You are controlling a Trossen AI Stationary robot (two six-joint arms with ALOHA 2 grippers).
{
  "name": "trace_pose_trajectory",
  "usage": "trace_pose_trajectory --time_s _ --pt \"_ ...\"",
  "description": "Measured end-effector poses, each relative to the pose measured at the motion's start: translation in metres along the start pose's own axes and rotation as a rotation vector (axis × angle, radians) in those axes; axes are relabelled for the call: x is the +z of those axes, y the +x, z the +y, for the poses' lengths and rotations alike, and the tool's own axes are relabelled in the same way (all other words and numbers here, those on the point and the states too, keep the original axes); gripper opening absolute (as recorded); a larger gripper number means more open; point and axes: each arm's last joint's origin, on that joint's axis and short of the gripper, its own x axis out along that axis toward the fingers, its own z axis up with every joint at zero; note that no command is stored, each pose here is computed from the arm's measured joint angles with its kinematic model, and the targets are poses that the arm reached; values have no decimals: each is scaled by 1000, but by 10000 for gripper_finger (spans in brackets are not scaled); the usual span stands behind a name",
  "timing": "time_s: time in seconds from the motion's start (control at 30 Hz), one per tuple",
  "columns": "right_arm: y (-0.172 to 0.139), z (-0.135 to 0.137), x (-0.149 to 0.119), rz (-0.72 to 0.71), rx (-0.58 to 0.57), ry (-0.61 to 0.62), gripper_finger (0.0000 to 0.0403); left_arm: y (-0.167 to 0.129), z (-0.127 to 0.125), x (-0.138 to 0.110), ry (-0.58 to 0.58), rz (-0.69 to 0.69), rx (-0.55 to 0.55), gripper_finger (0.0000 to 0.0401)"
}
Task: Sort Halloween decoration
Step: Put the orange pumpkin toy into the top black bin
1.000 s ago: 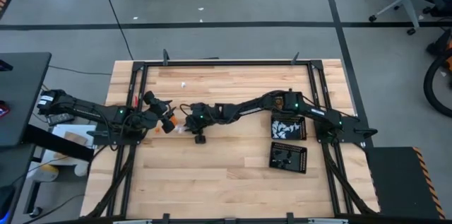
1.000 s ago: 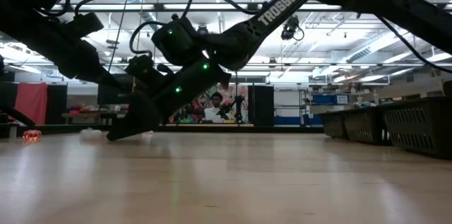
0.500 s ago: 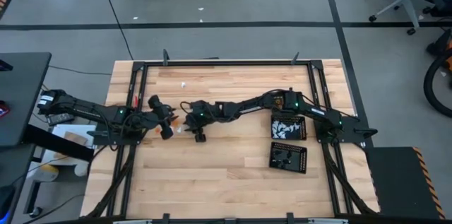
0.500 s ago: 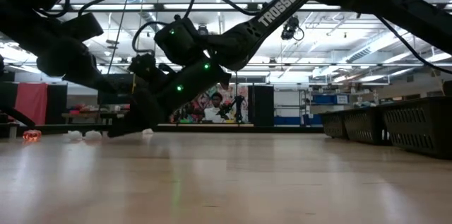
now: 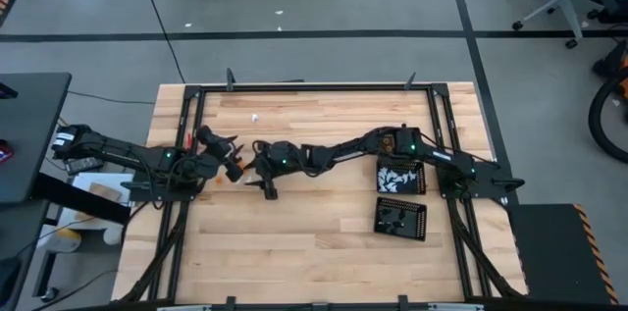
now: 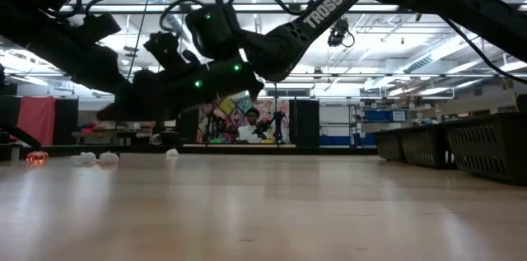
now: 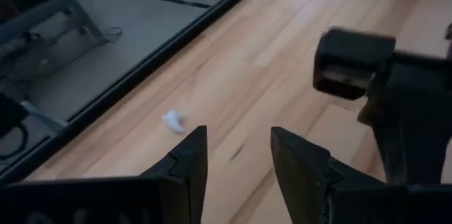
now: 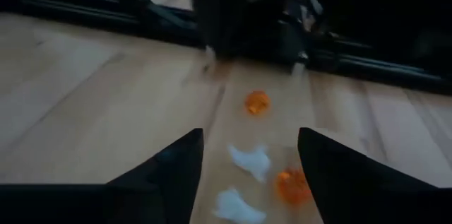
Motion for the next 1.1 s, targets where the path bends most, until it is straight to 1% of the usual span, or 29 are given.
trace_pose_trajectory --time_s 0.13,0.23,0.3,0.37,0.43,0.57,0.63,0.77,0.87,0.93,1.0,1.1 --pt "-1 -6 -1 -10 -12 1 229 0 1 0 -3 -10 26 142" --pt "-1 -5 2 -36 -6 4 224 0 1 1 -5 -18 44 142" --pt "4 -4 -5 -44 0 9 222 0 2 1 -5 -24 62 142" --pt "8 -1 -18 -12 11 24 220 0 2 1 0 -31 78 142" --pt "13 -1 -24 -16 2 20 220 0 3 2 20 -38 99 142" --pt "17 -4 -17 -46 -13 18 219 0 4 3 17 -56 138 142" --pt "17 -6 -20 -18 8 44 219 -1 4 4 24 -67 159 142" --pt "19 -9 -40 54 29 79 219 -1 4 6 24 -82 172 142" --pt "20 -9 -39 38 64 81 217 -1 4 6 37 -84 173 142" --pt "20 -5 -44 63 139 95 213 -1 4 6 36 -84 173 142" --pt "20 -4 -47 78 181 78 207 -1 4 6 37 -83 172 142" --pt "20 -4 -47 88 192 63 198 -1 4 6 37 -82 168 142"
